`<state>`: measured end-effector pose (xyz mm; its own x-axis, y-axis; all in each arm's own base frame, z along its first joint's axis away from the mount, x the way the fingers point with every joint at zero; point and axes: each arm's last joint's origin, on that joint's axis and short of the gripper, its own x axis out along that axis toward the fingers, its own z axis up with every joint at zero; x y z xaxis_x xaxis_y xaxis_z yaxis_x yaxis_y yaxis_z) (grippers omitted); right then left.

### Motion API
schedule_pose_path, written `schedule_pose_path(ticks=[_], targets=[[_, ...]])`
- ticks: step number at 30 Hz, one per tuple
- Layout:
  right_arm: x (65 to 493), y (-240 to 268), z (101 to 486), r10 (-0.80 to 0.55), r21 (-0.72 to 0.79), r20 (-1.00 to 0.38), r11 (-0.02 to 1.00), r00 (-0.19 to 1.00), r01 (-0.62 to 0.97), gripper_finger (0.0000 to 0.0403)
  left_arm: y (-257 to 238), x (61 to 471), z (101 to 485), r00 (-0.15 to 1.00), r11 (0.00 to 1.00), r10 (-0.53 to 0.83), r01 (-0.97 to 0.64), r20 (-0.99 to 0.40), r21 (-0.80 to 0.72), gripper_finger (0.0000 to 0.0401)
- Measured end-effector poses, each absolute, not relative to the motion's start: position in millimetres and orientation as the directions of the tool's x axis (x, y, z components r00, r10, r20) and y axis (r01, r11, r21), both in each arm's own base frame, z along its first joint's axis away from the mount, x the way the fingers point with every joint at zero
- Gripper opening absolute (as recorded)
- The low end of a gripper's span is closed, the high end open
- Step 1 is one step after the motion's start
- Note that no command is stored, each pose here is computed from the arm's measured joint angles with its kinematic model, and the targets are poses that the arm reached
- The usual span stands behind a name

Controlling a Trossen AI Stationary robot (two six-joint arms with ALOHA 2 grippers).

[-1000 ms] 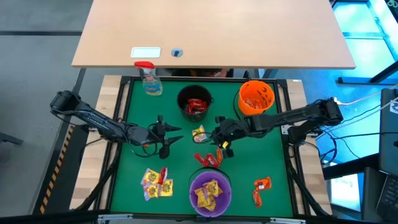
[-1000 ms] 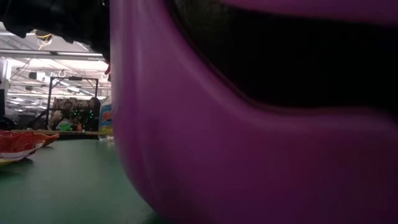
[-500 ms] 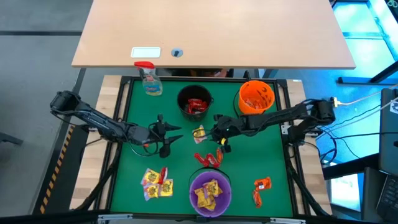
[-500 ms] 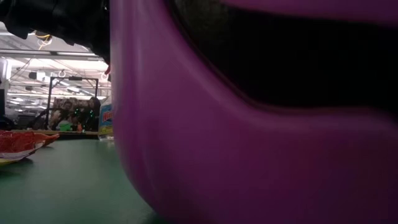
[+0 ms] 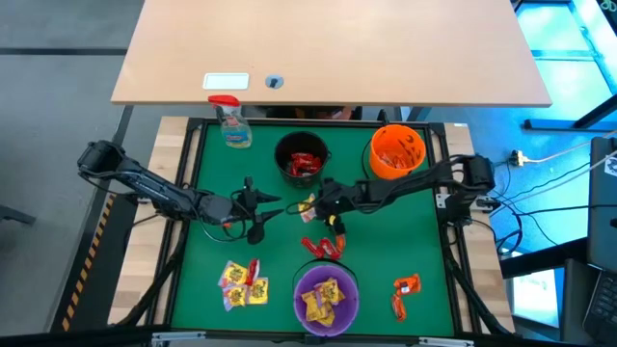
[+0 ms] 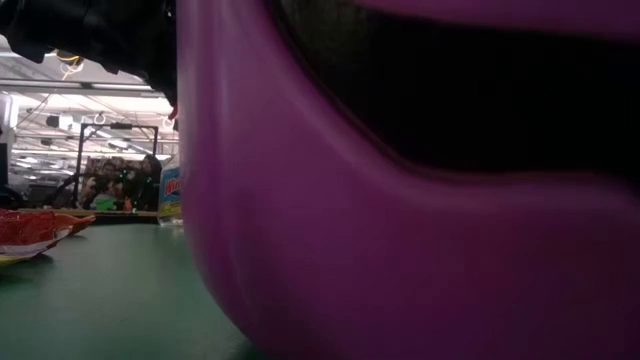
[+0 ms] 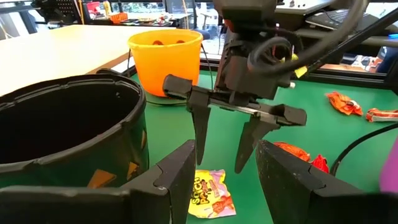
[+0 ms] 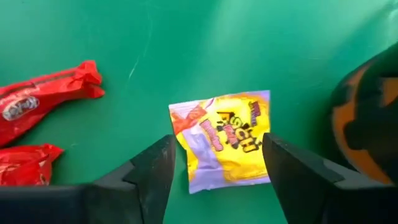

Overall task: Sort candy
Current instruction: Put the yellow candy into the violet bucket

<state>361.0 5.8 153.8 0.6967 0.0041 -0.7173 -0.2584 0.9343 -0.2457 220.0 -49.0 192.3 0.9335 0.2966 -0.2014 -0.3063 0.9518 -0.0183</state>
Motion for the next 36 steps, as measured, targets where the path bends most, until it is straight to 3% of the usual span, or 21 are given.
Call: schedule_pose_path(ticks=[12, 16, 26, 36], targets=[[365.6, 2.5, 124.1, -0.037, -0.259, -0.771, 0.930, 0.635, -0.261, 0.0236, -49.1, 220.0, 192.3, 0.934, 0.950, 0.295, -0.310, -0.201, -0.042, 0.0157], [365.8, 3.0, 123.9, -0.046, -0.267, -0.770, 0.929, 0.636, -0.256, 0.0193, -49.2, 220.0, 192.3, 0.934, 0.950, 0.294, -0.310, -0.201, -0.047, 0.0157], [364.9, 2.6, 126.9, -0.055, -0.250, -0.767, 0.943, 0.640, -0.219, 0.0018, -49.5, 220.1, 192.2, 0.937, 0.950, 0.286, -0.304, -0.203, -0.065, 0.0157], [348.7, 6.5, 178.9, -0.022, -0.173, -0.721, 0.974, 0.693, -0.149, 0.0008, -52.7, 219.4, 191.5, 0.943, 0.958, 0.257, -0.278, -0.211, -0.075, 0.0157]])
